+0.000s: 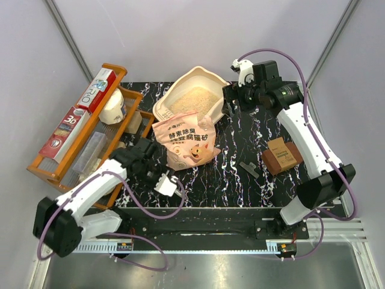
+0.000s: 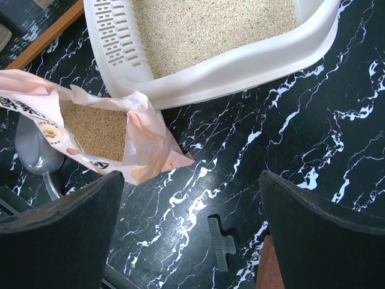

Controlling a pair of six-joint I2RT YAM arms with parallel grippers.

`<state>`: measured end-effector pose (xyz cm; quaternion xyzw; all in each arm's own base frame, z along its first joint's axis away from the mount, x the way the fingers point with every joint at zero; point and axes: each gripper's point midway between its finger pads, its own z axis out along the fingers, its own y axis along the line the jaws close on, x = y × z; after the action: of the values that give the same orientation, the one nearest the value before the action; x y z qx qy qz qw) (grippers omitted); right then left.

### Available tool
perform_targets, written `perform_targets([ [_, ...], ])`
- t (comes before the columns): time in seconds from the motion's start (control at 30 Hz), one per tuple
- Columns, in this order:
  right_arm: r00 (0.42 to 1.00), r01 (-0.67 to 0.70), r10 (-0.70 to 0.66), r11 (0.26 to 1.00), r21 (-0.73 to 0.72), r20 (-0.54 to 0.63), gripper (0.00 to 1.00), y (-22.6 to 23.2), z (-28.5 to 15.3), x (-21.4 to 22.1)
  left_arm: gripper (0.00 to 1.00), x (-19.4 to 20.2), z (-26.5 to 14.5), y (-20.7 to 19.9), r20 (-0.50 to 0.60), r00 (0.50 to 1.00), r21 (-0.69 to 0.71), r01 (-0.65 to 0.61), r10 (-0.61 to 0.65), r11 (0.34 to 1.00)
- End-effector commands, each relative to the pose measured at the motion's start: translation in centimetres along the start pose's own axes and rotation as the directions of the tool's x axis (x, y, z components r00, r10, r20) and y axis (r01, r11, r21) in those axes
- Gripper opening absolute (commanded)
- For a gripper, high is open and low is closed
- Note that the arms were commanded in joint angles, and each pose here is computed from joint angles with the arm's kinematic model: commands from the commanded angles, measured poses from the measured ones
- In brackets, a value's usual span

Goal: Fill the litter box with clean litter

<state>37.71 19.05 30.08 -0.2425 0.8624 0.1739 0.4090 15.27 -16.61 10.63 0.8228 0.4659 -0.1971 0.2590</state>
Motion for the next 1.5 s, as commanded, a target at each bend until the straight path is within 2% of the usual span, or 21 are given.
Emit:
perform_targets([
  [0.0, 0.994, 0.019, -0.018, 1.0, 0.0, 0.106, 1.0, 0.3, -2.7, -2.1, 0.63, -1.1, 3.1, 1.2, 0.082, 0.977, 0.06, -0.204, 0.199, 0.977],
  [0.13, 0.994, 0.015, -0.016, 1.0, 0.01, 0.109, 1.0, -0.2, -3.0, -2.0, 0.61, -1.4, 5.4, 1.5, 0.108, 0.968, 0.1, -0.235, 0.224, 0.967],
  [0.37, 0.996, 0.016, -0.016, 1.0, 0.005, 0.092, 1.0, -0.2, -2.9, -1.0, 0.56, 0.2, 7.2, 1.5, 0.045, 0.983, 0.161, -0.181, 0.176, 0.97],
  [0.57, 0.995, 0.017, -0.018, 1.0, 0.011, 0.1, 1.0, -0.4, -3.4, -0.9, 0.46, 2.8, 9.2, 1.0, -0.068, 0.985, 0.198, -0.141, 0.157, 0.97],
  [0.8, 0.996, 0.024, -0.026, 0.999, 0.026, 0.088, 1.0, -0.7, -4.0, 0.0, 0.37, 3.7, 9.7, 0.9, -0.118, 0.979, 0.227, -0.134, 0.164, 0.965],
  [0.9, 0.995, 0.049, -0.052, 0.998, 0.032, 0.086, 1.0, -1.0, -4.3, 0.0, 0.14, 4.2, 9.5, -0.1, -0.141, 0.98, 0.271, -0.096, 0.138, 0.958],
  [0.97, 0.993, 0.069, -0.073, 0.997, 0.037, 0.091, 1.0, -1.1, -4.4, -0.5, 0.01, 3.1, 9.0, 0.6, -0.127, 0.988, 0.253, -0.054, 0.088, 0.966],
  [1.0, 0.992, 0.083, -0.086, 0.996, 0.038, 0.093, 1.0, -1.2, -4.5, -0.7, 0.0, 2.5, 8.6, 0.6, -0.121, 0.991, 0.256, -0.018, 0.05, 0.966],
  [1.07, 0.989, 0.099, -0.1, 0.995, 0.021, 0.11, 1.0, -0.9, -4.8, -1.4, 0.0, -0.4, 7.3, 2.1, -0.055, 0.997, 0.228, 0.06, -0.049, 0.972],
  [1.1, 0.987, 0.11, -0.111, 0.994, 0.014, 0.121, 1.0, -0.8, -4.9, -1.7, 0.0, -1.3, 6.4, 1.5, -0.043, 0.993, 0.262, 0.113, -0.106, 0.958],
  [1.17, 0.983, 0.118, -0.113, 0.993, -0.024, 0.142, 1.0, -0.3, -5.1, -2.3, 0.0, -4.4, 4.6, 3.5, 0.037, 0.979, 0.235, 0.185, -0.199, 0.954],
  [1.3, 0.974, 0.116, -0.092, 0.988, -0.105, 0.206, 1.0, 0.6, -5.2, -3.7, 0.0, -8.5, -0.1, 6.1, 0.141, 0.92, 0.215, 0.331, -0.364, 0.919],
  [1.4, 0.964, 0.104, -0.055, 0.979, -0.177, 0.26, 1.0, 1.4, -5.4, -5.3, 0.0, -11.7, -4.6, 9.0, 0.191, 0.921, 0.127, 0.32, -0.34, 0.939],
  [1.47, 0.958, 0.106, -0.032, 0.962, -0.251, 0.285, 1.0, 2.5, -5.6, -6.1, 0.0, -12.3, -6.5, 10.1, 0.218, 0.897, 0.095, 0.374, -0.385, 0.923],
])
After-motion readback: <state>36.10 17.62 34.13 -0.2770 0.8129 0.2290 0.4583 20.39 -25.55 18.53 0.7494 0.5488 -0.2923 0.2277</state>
